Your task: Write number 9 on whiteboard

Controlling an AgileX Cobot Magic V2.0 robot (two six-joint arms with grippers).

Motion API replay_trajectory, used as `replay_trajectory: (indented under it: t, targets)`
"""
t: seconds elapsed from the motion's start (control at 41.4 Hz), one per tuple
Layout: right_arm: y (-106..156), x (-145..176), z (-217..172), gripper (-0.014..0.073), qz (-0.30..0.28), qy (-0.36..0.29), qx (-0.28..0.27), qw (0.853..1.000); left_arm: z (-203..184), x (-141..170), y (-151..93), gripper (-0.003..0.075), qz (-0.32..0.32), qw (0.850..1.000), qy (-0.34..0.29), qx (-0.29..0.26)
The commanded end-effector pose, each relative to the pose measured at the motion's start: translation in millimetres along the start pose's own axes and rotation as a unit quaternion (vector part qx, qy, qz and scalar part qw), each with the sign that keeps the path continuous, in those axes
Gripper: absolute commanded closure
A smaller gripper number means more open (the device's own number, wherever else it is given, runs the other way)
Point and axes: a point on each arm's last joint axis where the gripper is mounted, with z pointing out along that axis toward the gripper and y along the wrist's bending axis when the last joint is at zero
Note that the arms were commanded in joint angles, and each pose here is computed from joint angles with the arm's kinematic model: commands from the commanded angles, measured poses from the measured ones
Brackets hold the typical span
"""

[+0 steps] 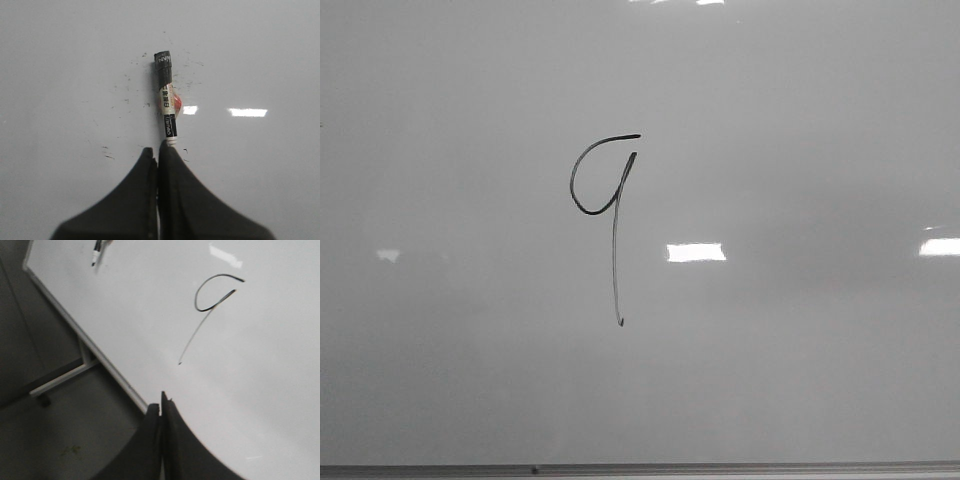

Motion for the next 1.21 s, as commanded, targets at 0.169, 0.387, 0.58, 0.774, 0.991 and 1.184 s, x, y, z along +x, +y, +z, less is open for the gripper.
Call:
replay_trajectory:
  t: [0.169,0.387,0.58,0.774,0.991,1.184]
  targets:
    - [-24,0,-22,0.0665,0.051,-0.117,0.188,0.974,-2,-8,0,0.0739,-0.006,0.999,-0.051,0.0]
    - [-30,36,-32,0.0665,0.101,-0.147,0.276,0.944,-2,-8,0,0.0739,-0.006,0.999,-0.051,0.0]
    - [-28,68,-35,0.0665,0.143,-0.149,0.323,0.923,-2,-8,0,0.0739,-0.006,0.999,-0.051,0.0]
    - [-24,91,-36,0.0665,0.161,-0.162,0.346,0.91,-2,-8,0,0.0739,-0.006,0.999,-0.051,0.0]
    - [-22,102,-38,0.0665,0.15,-0.166,0.364,0.904,-2,-8,0,0.0739,-0.006,0.999,-0.051,0.0]
    - [-18,102,-41,0.0665,0.138,-0.182,0.366,0.902,-2,-8,0,0.0739,-0.006,0.999,-0.051,0.0]
